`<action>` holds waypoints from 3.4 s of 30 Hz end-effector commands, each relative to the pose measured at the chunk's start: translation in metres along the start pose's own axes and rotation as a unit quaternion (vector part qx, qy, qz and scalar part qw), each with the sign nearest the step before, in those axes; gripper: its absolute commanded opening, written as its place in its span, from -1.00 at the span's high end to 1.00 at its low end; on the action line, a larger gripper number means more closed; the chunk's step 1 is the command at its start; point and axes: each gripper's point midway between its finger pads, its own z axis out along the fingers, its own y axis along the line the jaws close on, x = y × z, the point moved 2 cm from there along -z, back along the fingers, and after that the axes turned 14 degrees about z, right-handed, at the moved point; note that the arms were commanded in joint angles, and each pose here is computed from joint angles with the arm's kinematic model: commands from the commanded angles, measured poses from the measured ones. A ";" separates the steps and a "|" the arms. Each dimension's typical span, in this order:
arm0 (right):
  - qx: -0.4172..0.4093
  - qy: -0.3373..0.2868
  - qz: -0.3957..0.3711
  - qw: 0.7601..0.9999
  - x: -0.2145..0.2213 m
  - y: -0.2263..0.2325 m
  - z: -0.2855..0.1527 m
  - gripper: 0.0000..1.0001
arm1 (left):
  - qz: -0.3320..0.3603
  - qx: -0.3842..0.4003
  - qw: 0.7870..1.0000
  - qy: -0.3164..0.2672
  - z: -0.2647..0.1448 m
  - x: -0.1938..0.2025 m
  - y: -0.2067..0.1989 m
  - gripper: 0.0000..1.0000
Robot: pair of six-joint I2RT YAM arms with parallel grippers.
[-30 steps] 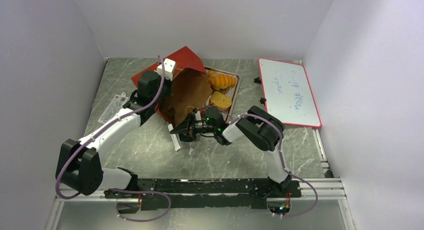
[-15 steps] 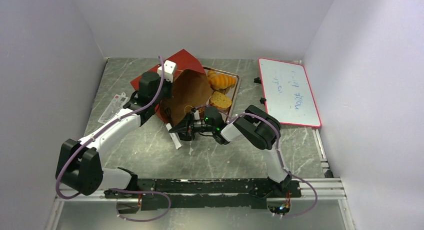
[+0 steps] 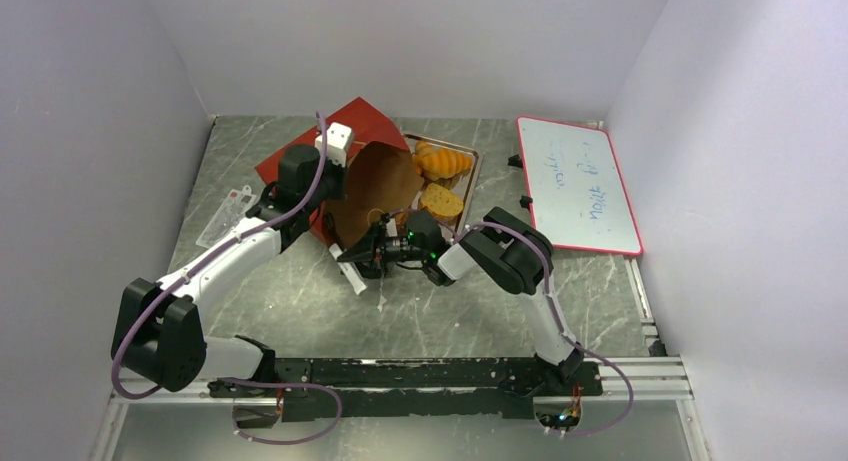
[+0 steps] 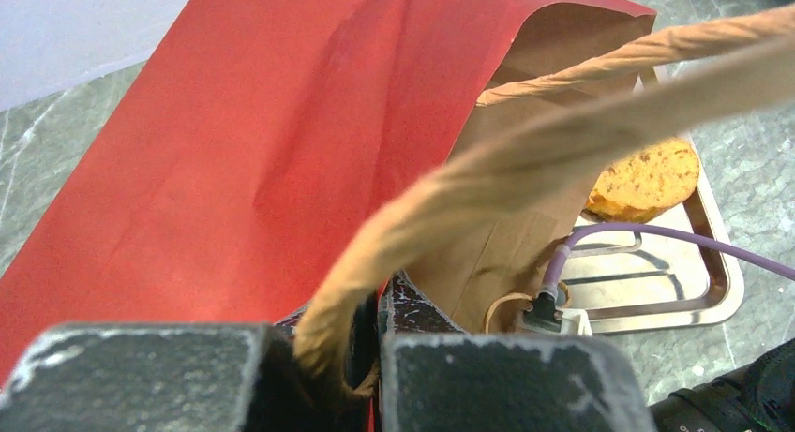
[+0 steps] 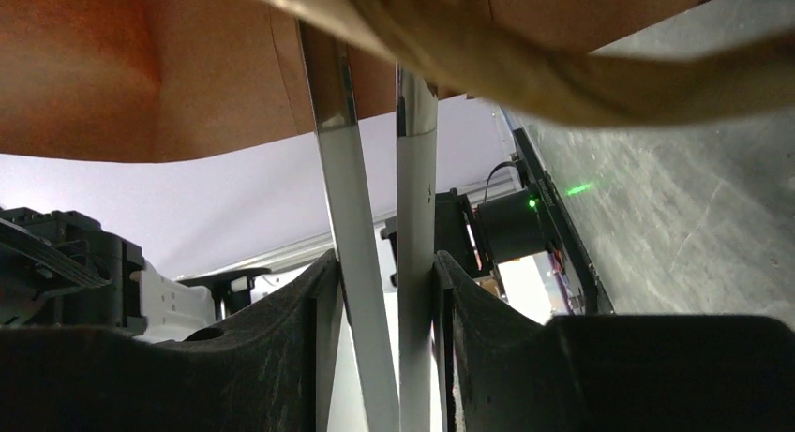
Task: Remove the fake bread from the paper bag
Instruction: Take out the fake bread from the paper bag, then place the fake bread in the container.
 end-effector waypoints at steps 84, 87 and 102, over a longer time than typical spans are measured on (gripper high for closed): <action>0.030 -0.268 -0.073 0.960 -0.014 0.001 -0.189 0.33 | -0.083 -0.158 0.984 0.026 0.018 -0.010 0.094 0.86; 0.029 -0.265 -0.072 0.961 -0.012 0.000 -0.189 0.30 | -0.084 -0.157 0.984 0.027 0.018 -0.009 0.094 0.86; 0.023 -0.264 -0.086 0.960 0.000 0.008 -0.194 0.22 | -0.083 -0.155 0.984 0.027 0.021 -0.015 0.095 0.86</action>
